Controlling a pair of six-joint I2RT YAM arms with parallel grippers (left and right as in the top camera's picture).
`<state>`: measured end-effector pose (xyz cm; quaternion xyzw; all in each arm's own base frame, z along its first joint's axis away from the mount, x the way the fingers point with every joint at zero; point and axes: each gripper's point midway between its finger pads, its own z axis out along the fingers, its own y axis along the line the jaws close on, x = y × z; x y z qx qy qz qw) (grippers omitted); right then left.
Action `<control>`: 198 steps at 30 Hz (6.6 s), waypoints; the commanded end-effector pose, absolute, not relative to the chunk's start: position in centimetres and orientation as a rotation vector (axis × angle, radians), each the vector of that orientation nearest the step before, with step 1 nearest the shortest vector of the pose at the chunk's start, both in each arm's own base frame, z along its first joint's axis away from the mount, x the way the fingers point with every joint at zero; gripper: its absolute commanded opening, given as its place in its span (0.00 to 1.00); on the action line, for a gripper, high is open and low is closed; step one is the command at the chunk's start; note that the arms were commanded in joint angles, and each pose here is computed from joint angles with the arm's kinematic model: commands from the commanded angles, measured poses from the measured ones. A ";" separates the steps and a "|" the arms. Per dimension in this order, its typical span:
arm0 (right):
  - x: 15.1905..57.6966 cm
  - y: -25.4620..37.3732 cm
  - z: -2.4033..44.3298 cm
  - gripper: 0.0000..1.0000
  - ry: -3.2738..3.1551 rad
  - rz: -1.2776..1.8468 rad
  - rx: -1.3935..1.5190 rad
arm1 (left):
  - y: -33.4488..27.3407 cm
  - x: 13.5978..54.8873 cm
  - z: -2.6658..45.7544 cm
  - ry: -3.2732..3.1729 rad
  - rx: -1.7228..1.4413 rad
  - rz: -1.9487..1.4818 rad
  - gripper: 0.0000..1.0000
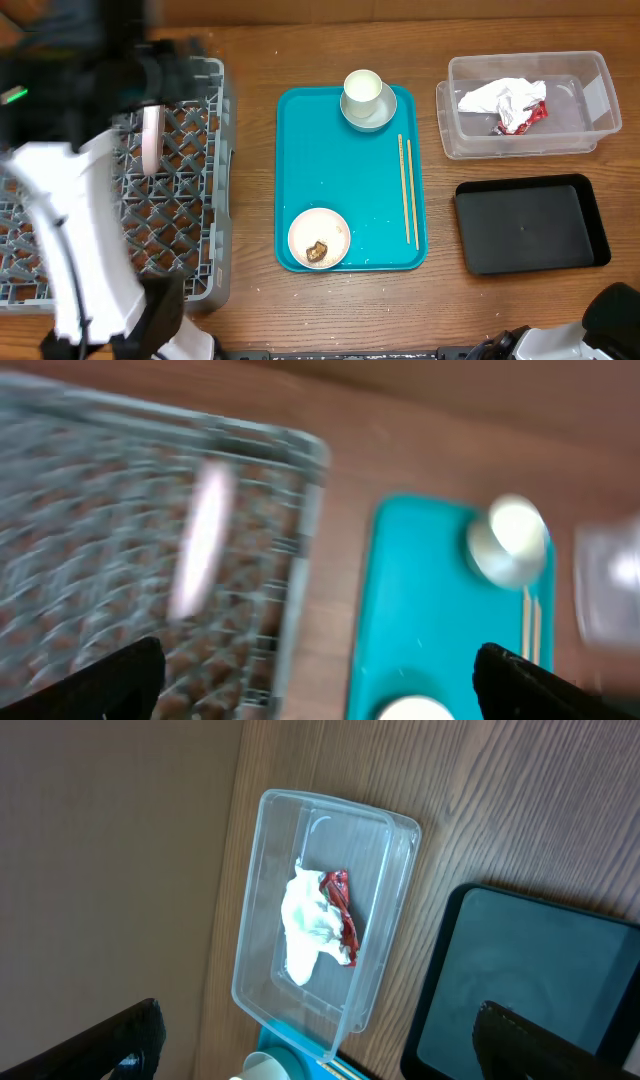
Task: Sort waste into correct bins and load items into the dishwasher
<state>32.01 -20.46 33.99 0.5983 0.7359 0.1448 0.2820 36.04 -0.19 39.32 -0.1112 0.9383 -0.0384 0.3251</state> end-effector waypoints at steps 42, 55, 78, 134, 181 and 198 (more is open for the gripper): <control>39.1 8.1 32.6 1.00 2.573 0.375 0.184 | 15.9 32.7 38.9 2.314 -0.918 0.189 1.00; 41.8 20.5 28.1 1.00 2.598 0.481 -0.149 | 16.9 33.5 37.5 2.358 -0.929 0.213 1.00; 49.4 25.7 16.5 0.65 2.606 0.311 -0.137 | 16.5 33.7 37.4 2.357 -0.932 0.172 1.00; 39.6 9.7 25.4 1.00 2.854 0.356 0.549 | 15.6 34.2 37.4 2.357 -0.924 0.094 1.00; 40.7 -6.2 25.4 1.00 2.646 0.327 1.083 | -20.3 23.0 13.7 2.978 0.097 -0.086 0.76; 40.7 -6.2 25.4 1.00 2.646 0.327 1.083 | -5.9 28.9 30.9 2.626 -0.392 0.294 0.74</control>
